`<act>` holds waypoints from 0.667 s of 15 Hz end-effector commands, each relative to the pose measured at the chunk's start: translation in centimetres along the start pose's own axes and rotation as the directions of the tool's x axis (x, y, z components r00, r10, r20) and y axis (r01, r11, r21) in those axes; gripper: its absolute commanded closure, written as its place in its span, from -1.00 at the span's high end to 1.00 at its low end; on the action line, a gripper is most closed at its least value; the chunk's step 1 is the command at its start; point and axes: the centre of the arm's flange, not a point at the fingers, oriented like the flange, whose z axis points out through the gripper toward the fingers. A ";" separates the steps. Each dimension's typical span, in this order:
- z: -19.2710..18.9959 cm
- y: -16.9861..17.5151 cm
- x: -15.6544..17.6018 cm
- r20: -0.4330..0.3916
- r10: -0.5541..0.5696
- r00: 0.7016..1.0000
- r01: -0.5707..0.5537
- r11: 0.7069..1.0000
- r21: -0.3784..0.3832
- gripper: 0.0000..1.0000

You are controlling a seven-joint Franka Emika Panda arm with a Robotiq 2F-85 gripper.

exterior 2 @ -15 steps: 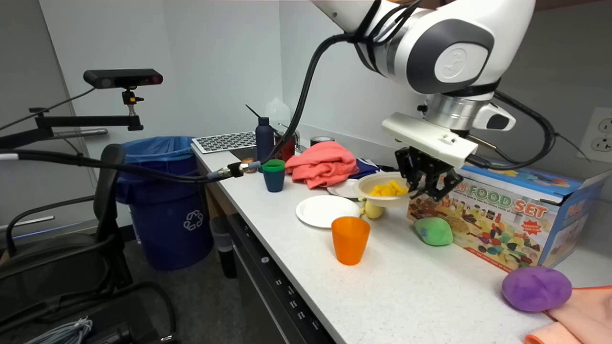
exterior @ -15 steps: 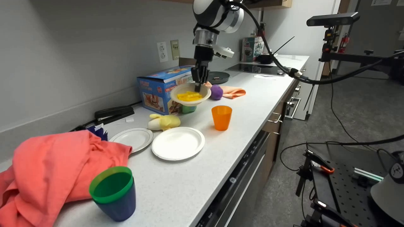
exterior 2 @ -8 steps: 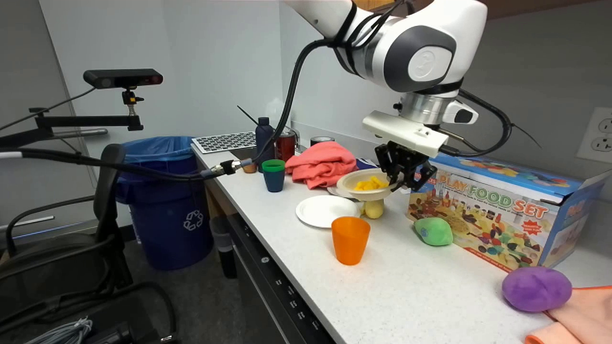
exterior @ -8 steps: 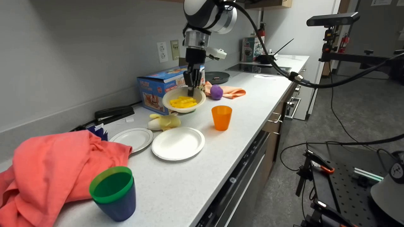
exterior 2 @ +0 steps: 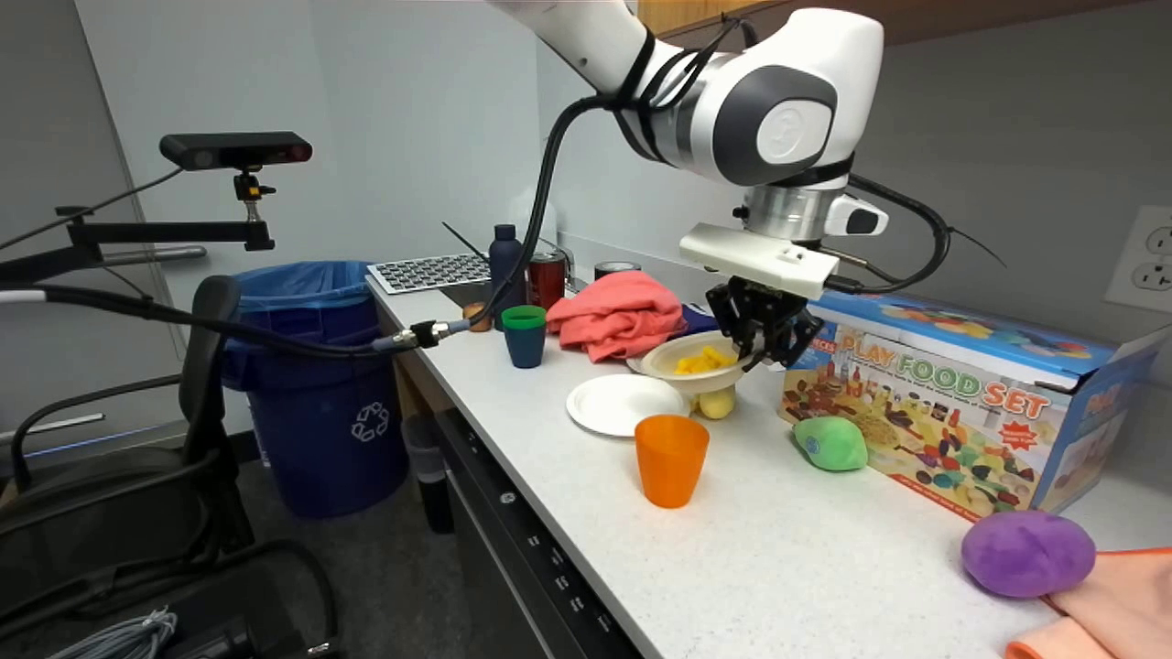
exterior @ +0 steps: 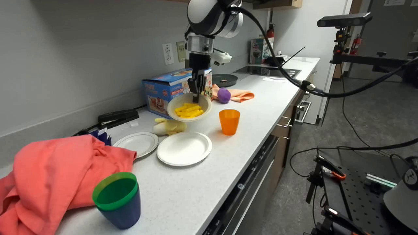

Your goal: Pick up the plate and pour it's contents on the other plate

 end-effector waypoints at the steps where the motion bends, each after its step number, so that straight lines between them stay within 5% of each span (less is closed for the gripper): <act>1: -0.1 -0.9 -1.8 -0.013 -0.005 1.000 0.005 0.999 -0.032 -0.97; 10: -0.5 -3.0 -4.9 -0.072 -0.036 0.997 0.030 0.996 -0.080 -0.97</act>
